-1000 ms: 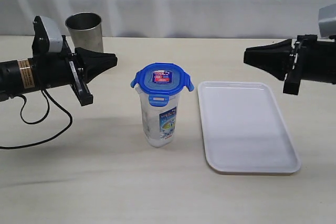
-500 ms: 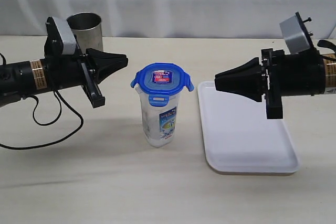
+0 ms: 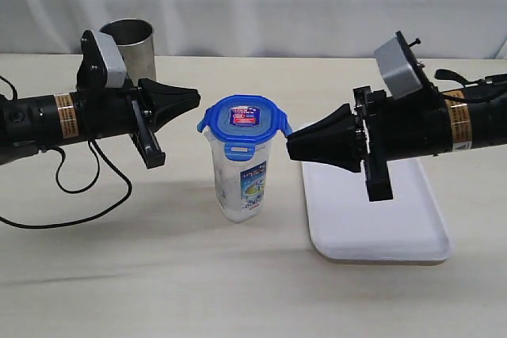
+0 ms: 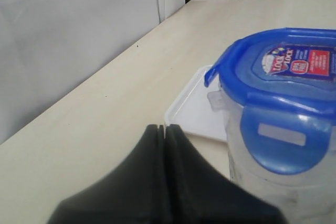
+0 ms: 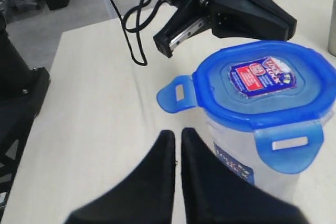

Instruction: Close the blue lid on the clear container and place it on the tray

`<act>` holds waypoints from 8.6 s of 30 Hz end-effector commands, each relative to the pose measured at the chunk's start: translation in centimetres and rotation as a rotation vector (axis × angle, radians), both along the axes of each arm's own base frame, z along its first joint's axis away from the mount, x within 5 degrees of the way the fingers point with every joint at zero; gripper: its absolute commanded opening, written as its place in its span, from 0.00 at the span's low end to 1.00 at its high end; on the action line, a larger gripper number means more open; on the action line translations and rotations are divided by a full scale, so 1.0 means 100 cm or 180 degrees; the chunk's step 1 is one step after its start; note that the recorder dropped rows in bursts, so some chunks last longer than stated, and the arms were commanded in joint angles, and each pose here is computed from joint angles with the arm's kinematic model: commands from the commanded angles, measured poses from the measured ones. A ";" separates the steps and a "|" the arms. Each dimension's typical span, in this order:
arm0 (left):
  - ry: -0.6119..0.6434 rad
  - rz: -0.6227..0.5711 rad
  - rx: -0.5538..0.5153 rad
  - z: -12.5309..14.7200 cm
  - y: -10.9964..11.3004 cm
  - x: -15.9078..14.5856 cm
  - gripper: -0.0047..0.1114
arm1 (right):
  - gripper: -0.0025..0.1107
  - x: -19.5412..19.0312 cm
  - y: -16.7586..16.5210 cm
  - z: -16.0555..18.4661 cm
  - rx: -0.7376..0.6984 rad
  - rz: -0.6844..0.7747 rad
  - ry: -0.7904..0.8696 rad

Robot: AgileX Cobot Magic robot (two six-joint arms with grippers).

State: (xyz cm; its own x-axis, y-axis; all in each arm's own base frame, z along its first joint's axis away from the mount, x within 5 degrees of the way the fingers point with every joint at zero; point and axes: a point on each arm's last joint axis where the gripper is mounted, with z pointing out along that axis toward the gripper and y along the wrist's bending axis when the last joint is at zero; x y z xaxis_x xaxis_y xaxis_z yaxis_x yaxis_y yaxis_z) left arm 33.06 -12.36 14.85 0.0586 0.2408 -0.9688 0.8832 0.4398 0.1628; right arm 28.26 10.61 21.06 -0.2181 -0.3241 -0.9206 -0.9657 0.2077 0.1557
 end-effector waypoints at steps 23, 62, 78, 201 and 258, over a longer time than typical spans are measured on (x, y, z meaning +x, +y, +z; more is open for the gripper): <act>-0.0039 -0.0055 -0.0049 0.002 -0.002 0.000 0.04 | 0.06 0.025 0.007 -0.020 -0.0301 -0.0688 -0.0142; 0.0009 0.0013 0.0025 0.000 -0.001 0.001 0.04 | 0.06 0.000 0.018 0.066 0.0014 -0.1523 -0.0404; 0.0027 0.0040 0.0067 -0.002 0.000 0.002 0.04 | 0.06 0.006 0.087 0.046 -0.0626 -0.2060 -0.0320; 0.0379 -0.0257 -0.0032 -0.076 -0.068 -0.026 0.69 | 0.06 0.014 0.092 0.021 -0.0868 -0.1992 -0.0266; 0.0557 -0.1110 0.0440 -0.070 -0.036 -0.004 0.04 | 0.45 0.025 0.061 0.110 -0.0530 -0.2431 0.1561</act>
